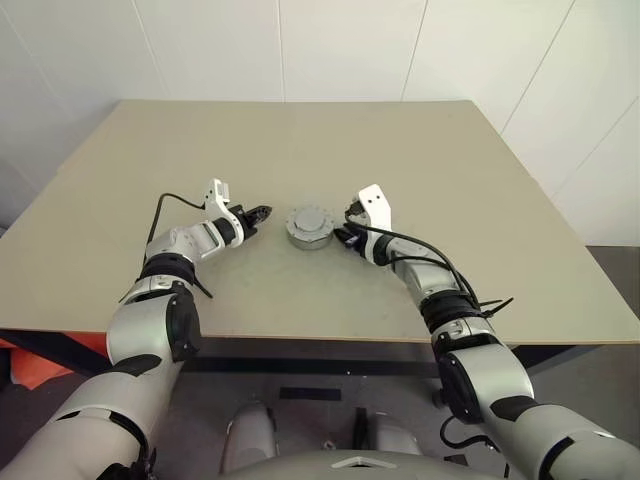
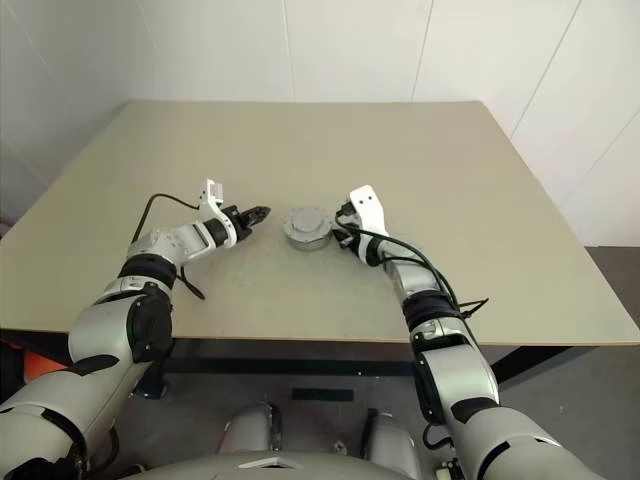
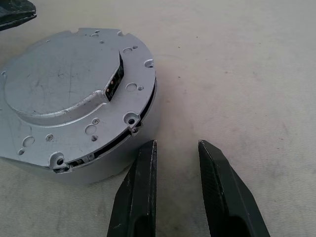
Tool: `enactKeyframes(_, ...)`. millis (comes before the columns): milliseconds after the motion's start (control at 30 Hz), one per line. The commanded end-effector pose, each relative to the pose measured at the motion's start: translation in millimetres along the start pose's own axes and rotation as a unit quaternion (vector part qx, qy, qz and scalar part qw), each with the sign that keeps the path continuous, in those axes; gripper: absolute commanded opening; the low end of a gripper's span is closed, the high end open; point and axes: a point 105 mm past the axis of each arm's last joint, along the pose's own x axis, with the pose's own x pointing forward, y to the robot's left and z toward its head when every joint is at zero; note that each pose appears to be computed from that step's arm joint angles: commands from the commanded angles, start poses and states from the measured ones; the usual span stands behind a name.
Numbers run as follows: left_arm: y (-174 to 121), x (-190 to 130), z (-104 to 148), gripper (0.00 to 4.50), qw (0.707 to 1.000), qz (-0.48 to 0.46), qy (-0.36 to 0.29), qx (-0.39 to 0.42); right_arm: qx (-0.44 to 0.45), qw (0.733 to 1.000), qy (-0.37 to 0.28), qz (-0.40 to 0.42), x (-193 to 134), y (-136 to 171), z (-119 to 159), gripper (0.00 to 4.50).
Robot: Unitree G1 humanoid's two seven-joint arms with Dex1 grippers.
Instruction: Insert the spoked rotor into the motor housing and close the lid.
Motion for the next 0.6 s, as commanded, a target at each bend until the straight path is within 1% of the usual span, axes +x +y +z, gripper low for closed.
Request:
enactKeyframes(33, -8.2, -2.0, 17.5, 0.0, 1.0, -0.012, -0.023, 0.012, -0.031, 0.999, -0.012, 0.012, 3.2, 9.9, 10.8, 1.44)
enactKeyframes(100, -7.4, -3.2, 18.4, 0.0, 1.0, -0.011, -0.022, 0.018, -0.047, 0.999, -0.013, -0.011, -0.5, -0.9, 13.5, 1.44)
enactKeyframes(167, -6.2, -6.8, 21.2, 0.0, 0.999, -0.012, -0.02, 0.039, -0.073, 0.995, -0.017, -0.066, -8.4, -25.3, 22.2, 1.44)
enactKeyframes(267, -7.6, -11.7, 24.6, 0.0, 0.996, -0.022, -0.014, 0.088, -0.136, 0.98, -0.014, -0.144, -23.7, -61.4, 35.9, 1.44)
enactKeyframes(367, -8.4, -16.2, 27.6, 0.0, 0.991, -0.029, -0.009, 0.129, -0.166, 0.97, -0.025, -0.173, -35.8, -80.0, 55.8, 1.44)
enactKeyframes(433, -9.5, -17.8, 28.8, 0.0, 0.99, -0.033, -0.007, 0.139, -0.16, 0.975, -0.037, -0.151, -36.3, -75.1, 65.2, 1.44)
enactKeyframes(500, -10.8, -17.6, 28.9, 0.0, 0.989, -0.035, -0.006, 0.144, -0.153, 0.982, -0.05, -0.101, -32.0, -56.8, 71.4, 1.44)
enactKeyframes(600, -12.8, -13.6, 24.3, 0.0, 0.987, -0.033, 0.001, 0.159, -0.138, 0.988, -0.064, -0.029, -24.2, -24.5, 72.0, 2.02)
